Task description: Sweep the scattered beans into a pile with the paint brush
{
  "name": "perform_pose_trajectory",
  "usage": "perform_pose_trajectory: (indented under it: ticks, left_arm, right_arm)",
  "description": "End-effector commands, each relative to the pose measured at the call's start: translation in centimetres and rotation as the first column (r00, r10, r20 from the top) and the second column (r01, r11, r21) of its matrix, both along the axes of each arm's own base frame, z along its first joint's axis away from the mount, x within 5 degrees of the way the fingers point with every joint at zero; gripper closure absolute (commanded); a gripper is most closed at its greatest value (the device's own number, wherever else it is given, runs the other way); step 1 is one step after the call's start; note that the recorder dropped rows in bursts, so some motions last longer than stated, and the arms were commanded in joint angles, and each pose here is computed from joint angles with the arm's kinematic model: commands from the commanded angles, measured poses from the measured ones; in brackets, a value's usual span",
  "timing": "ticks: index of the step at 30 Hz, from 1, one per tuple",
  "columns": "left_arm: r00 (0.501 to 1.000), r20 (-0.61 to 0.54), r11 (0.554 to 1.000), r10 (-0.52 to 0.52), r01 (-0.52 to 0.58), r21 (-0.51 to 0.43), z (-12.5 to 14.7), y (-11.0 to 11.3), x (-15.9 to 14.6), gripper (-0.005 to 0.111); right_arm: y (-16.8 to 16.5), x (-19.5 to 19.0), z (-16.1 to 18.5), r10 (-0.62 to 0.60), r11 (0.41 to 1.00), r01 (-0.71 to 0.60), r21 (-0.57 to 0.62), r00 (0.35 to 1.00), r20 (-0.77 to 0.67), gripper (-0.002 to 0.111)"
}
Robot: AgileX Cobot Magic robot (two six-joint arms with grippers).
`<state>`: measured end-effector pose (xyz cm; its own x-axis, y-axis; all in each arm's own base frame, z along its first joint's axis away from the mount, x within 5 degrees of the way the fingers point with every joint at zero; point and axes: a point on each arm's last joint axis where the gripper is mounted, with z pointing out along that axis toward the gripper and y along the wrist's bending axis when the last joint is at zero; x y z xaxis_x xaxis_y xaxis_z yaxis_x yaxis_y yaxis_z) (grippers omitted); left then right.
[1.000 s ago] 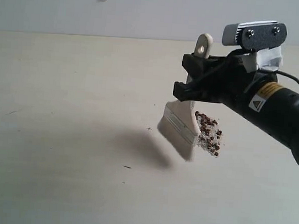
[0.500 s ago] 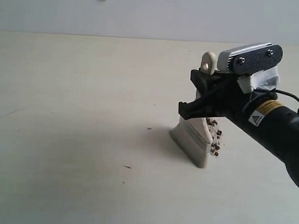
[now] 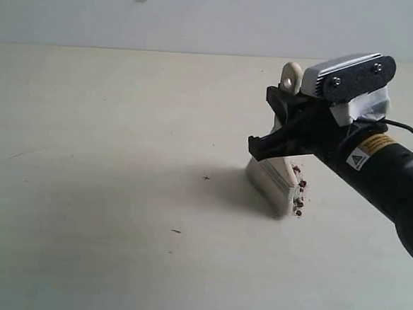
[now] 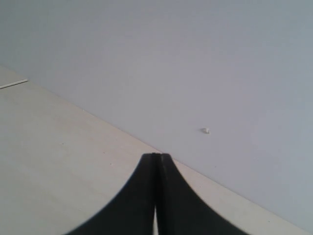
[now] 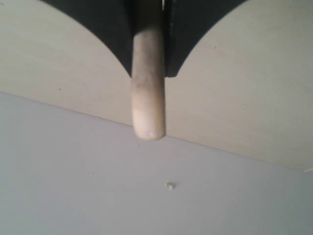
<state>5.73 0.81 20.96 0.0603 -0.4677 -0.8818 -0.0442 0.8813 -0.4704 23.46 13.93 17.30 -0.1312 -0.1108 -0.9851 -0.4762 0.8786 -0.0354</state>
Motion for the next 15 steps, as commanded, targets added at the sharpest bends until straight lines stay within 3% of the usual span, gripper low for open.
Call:
perform_pose_trajectory:
  ticks: [1, 7, 11, 15]
  left_arm:
    - [1.0, 0.004, 1.0, 0.004, -0.004, 0.009, -0.1, 0.0, 0.0, 0.107]
    - [1.0, 0.004, 1.0, 0.004, -0.004, 0.009, -0.1, 0.0, 0.0, 0.107]
    - [1.0, 0.004, 1.0, 0.004, -0.004, 0.009, -0.1, 0.0, 0.0, 0.107]
    - [1.0, 0.004, 1.0, 0.004, -0.004, 0.009, -0.1, 0.0, 0.0, 0.107]
  right_arm:
    - [-0.4, -0.5, 2.0, 0.006, 0.999, -0.008, 0.031, 0.998, 0.069, 0.108]
    - [-1.5, -3.0, 6.0, 0.056, 0.998, -0.056, 0.0, 0.991, 0.119, 0.108]
    - [-2.6, -5.2, 6.9, 0.103, 0.993, -0.095, -0.067, 0.986, 0.127, 0.108]
    - [-4.9, -6.4, 6.9, 0.036, 0.995, -0.023, -0.093, 0.99, 0.14, 0.108]
